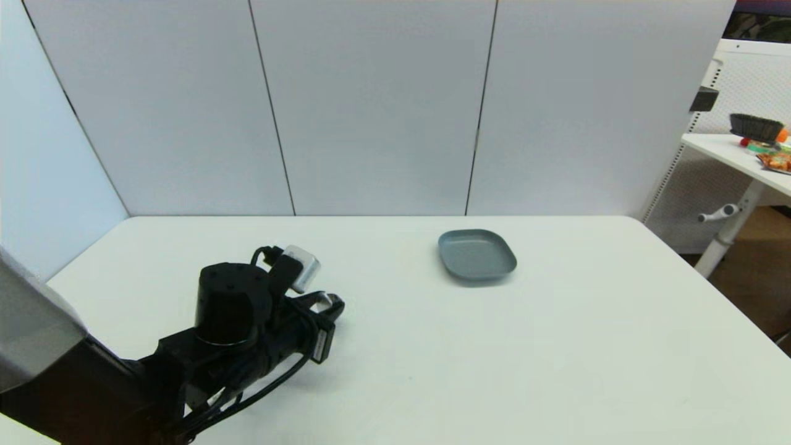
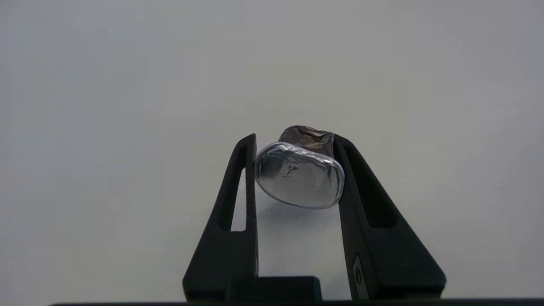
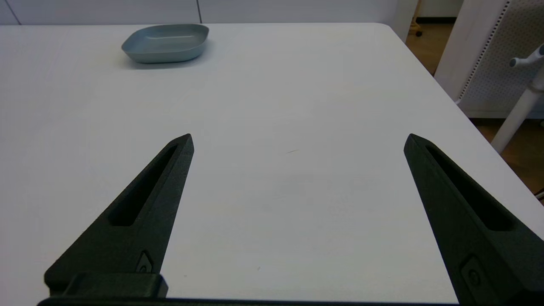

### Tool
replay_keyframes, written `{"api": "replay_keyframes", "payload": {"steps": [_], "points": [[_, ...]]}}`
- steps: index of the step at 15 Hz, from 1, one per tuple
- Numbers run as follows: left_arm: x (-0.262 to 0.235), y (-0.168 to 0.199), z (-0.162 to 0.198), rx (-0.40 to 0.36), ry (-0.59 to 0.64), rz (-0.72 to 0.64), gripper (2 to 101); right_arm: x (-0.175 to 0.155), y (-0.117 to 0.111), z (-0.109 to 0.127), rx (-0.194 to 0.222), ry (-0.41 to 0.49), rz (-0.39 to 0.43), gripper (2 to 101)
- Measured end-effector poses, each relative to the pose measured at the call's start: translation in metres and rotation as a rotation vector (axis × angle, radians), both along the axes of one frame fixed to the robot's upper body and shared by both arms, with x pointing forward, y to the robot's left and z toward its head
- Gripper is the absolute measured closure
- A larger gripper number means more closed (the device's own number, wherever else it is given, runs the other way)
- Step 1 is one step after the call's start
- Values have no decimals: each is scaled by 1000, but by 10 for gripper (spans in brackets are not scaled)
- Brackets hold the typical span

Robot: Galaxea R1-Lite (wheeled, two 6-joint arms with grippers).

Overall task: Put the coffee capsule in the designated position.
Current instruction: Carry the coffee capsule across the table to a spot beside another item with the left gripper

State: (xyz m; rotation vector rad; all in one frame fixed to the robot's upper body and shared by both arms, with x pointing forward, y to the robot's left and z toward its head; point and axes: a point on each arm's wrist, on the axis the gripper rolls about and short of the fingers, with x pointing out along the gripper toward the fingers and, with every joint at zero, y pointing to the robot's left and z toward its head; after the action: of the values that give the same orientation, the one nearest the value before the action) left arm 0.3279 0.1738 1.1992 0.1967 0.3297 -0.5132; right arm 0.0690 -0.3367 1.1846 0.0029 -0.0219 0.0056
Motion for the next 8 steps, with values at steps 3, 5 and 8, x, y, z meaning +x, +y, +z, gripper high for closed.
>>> {"api": "replay_keyframes", "payload": {"steps": [3, 5, 8], "points": [[15, -10, 29, -66, -109, -4, 718, 0, 0, 0, 0, 0, 0, 43], [31, -23, 50, -109, -188, -13, 718, 0, 0, 0, 1, 0, 0, 43], [63, -48, 75, -146, -270, -24, 718, 0, 0, 0, -1, 0, 0, 43]]}}
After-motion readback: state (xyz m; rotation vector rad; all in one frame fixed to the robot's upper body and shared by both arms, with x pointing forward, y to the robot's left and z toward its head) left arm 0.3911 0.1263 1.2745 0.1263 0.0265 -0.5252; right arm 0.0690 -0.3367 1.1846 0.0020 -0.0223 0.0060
